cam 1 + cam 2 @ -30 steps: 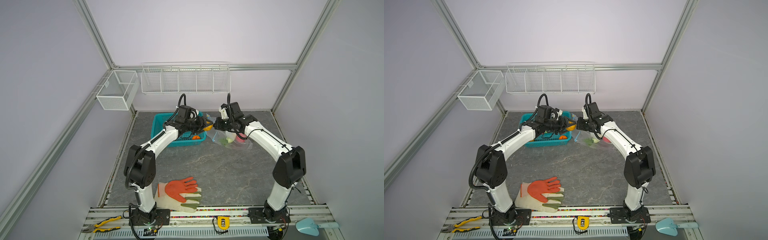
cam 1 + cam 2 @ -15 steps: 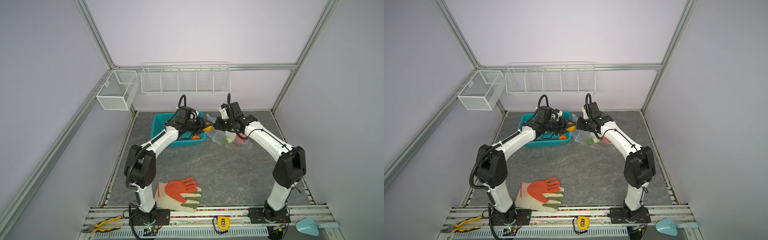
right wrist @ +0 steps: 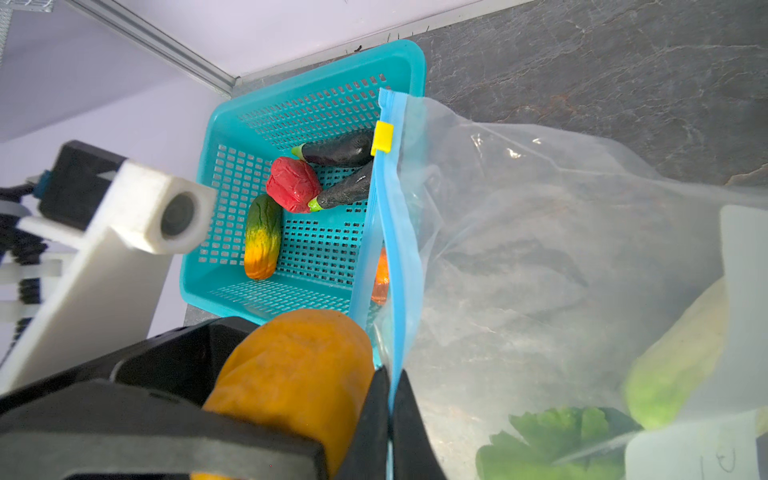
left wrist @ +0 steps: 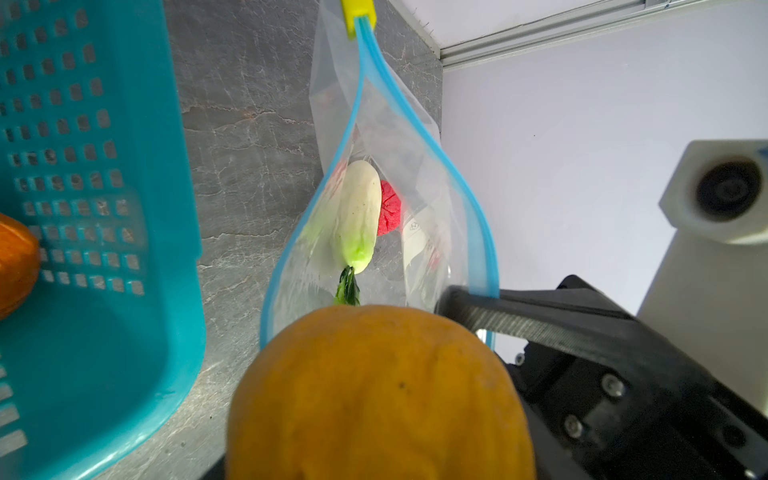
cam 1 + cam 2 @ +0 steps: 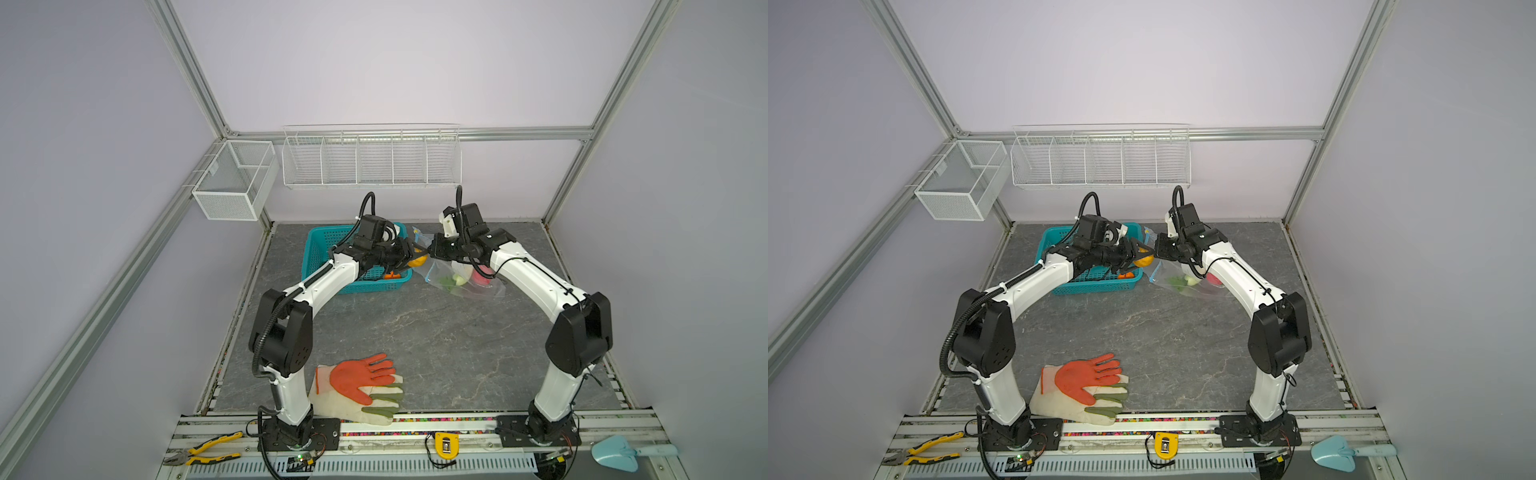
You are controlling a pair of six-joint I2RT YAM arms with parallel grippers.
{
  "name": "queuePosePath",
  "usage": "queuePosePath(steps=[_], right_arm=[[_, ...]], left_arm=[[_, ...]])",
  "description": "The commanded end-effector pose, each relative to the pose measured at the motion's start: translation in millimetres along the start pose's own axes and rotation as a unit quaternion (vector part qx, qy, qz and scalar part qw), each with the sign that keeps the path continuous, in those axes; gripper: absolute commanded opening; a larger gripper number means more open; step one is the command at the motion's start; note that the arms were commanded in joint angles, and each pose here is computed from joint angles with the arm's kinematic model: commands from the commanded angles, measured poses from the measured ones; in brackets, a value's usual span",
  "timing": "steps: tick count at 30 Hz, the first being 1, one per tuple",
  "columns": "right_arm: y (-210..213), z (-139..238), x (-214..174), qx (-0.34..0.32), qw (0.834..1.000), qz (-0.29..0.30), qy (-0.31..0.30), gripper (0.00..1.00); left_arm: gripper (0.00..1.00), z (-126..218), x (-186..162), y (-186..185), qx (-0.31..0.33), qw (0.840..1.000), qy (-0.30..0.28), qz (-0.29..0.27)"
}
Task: Place the food in the zip-top bag and seal the zipper
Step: 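Lower the yellow squash into the bag mouth and open the left gripper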
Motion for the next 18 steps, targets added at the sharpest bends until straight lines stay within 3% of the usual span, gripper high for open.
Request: queuePosePath(steps=[1, 18], right_arm=[[11.4, 18.2, 9.1, 0.024, 0.999, 0.0, -0.023, 0.06], [14.6, 24.7, 10.6, 0.035, 0.999, -0.003, -0.031, 0.06]], left_arm=[[0.54, -5.4, -5.0, 6.1, 0.01, 1.0, 0.01, -0.003], [0.54, -14.4, -8.8, 6.8, 0.037, 0.999, 0.038, -0.01]])
Point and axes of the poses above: each gripper's point midway between its finger pads, its own z axis back along the fingers, its own y axis along the line the jaws close on, x = y × z, the point moved 10 cm from there along z, back along the fingers, and after that the axes turned 15 degrees about -z, right-handed, at the moved point
